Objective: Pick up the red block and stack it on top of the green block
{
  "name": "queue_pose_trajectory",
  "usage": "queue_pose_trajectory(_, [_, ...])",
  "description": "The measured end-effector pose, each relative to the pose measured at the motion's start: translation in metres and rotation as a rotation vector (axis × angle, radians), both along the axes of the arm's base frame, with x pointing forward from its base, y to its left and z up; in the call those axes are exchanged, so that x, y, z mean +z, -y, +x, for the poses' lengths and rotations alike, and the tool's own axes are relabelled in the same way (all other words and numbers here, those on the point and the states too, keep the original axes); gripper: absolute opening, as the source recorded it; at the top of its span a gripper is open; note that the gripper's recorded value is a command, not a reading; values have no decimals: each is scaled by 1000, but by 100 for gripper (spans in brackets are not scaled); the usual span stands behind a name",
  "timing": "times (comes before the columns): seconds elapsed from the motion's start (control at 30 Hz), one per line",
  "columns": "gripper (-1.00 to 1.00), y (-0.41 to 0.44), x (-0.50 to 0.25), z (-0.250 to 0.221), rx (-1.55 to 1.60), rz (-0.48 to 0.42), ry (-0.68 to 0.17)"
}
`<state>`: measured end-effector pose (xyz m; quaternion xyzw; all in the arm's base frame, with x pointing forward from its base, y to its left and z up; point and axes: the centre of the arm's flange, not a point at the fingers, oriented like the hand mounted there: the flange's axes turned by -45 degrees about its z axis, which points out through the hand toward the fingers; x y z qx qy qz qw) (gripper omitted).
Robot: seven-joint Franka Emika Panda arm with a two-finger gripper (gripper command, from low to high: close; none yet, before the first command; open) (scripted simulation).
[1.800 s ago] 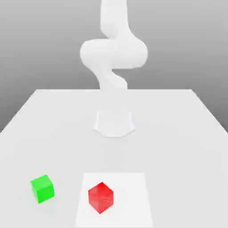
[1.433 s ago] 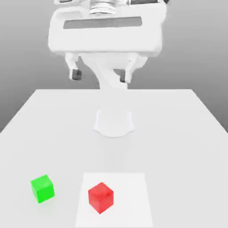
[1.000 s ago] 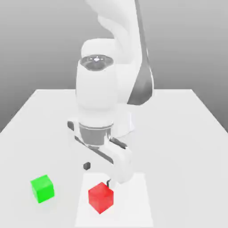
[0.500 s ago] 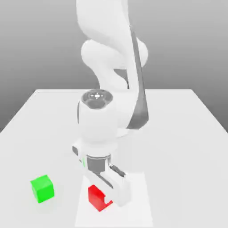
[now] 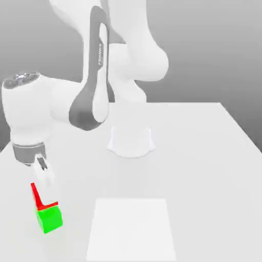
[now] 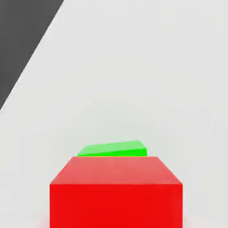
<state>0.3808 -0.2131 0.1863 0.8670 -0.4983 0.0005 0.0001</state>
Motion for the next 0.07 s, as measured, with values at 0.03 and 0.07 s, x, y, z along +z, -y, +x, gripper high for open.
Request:
queue_pose_trajectory(0.03, [100, 0, 0, 0, 0, 0, 0])
queue_pose_trajectory(0.07, [100, 0, 0, 0, 0, 0, 0])
